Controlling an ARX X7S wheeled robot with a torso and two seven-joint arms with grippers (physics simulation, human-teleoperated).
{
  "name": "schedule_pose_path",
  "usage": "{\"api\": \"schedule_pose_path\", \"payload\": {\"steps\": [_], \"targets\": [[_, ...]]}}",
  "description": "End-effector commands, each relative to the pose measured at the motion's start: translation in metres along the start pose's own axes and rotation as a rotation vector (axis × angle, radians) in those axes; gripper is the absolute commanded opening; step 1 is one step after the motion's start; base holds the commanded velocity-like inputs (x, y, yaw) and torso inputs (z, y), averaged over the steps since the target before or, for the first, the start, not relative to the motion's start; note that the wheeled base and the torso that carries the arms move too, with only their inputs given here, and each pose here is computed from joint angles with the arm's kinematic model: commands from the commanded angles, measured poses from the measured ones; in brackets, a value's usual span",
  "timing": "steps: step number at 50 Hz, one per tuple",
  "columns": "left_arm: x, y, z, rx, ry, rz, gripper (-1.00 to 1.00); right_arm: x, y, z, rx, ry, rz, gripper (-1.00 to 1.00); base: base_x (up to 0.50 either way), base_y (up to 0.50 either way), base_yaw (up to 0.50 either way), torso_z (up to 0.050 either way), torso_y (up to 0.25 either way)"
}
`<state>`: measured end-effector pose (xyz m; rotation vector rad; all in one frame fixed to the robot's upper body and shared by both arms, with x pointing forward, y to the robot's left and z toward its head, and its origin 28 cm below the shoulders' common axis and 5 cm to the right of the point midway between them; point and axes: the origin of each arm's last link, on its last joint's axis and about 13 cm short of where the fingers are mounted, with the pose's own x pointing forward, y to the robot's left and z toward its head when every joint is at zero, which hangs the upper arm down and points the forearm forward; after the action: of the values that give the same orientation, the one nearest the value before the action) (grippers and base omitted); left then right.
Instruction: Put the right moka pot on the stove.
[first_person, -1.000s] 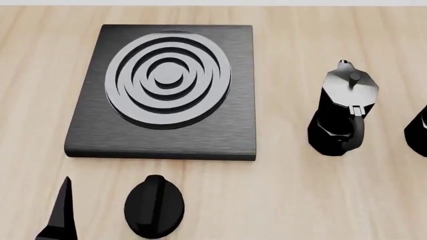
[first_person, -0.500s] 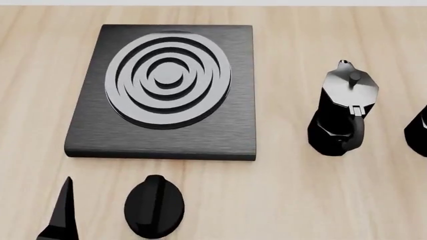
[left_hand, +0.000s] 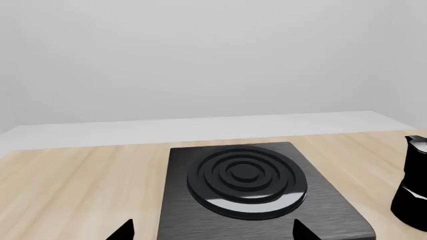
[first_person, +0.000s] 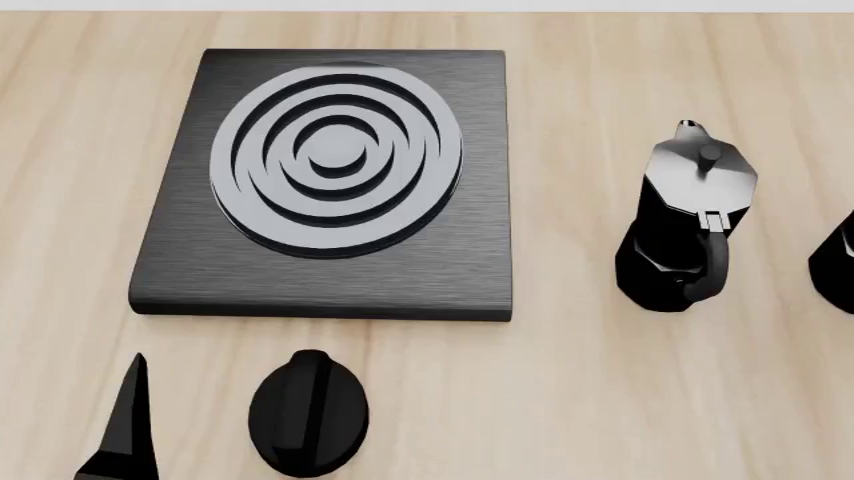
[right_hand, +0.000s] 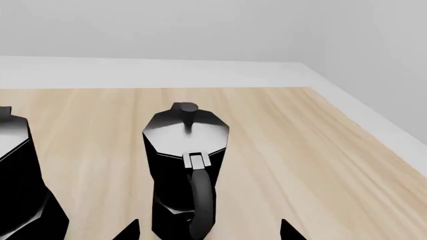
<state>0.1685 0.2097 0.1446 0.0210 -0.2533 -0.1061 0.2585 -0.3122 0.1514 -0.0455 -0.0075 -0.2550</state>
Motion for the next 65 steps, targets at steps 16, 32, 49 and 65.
{"api": "schedule_pose_path", "payload": {"steps": [16, 32, 49, 65], "targets": [[0.000, 0.000, 0.001, -0.003, -0.005, -0.004, 1.00, 0.030, 0.002, -0.007, -0.010, 0.037, 0.012, 1.00, 0.00, 0.00, 0.00, 0.000, 0.000], [-0.001, 0.000, 0.001, -0.007, -0.014, -0.005, 1.00, 0.037, 0.002, -0.012, -0.014, 0.063, -0.005, 1.00, 0.00, 0.00, 0.00, 0.000, 0.000], [0.000, 0.000, 0.001, -0.010, -0.022, -0.001, 1.00, 0.046, 0.006, -0.014, -0.020, 0.072, 0.001, 1.00, 0.00, 0.00, 0.00, 0.000, 0.000], [-0.001, 0.000, 0.001, -0.011, -0.025, -0.007, 1.00, 0.049, 0.009, -0.016, -0.023, 0.068, 0.000, -1.00, 0.00, 0.00, 0.00, 0.000, 0.000]]}}
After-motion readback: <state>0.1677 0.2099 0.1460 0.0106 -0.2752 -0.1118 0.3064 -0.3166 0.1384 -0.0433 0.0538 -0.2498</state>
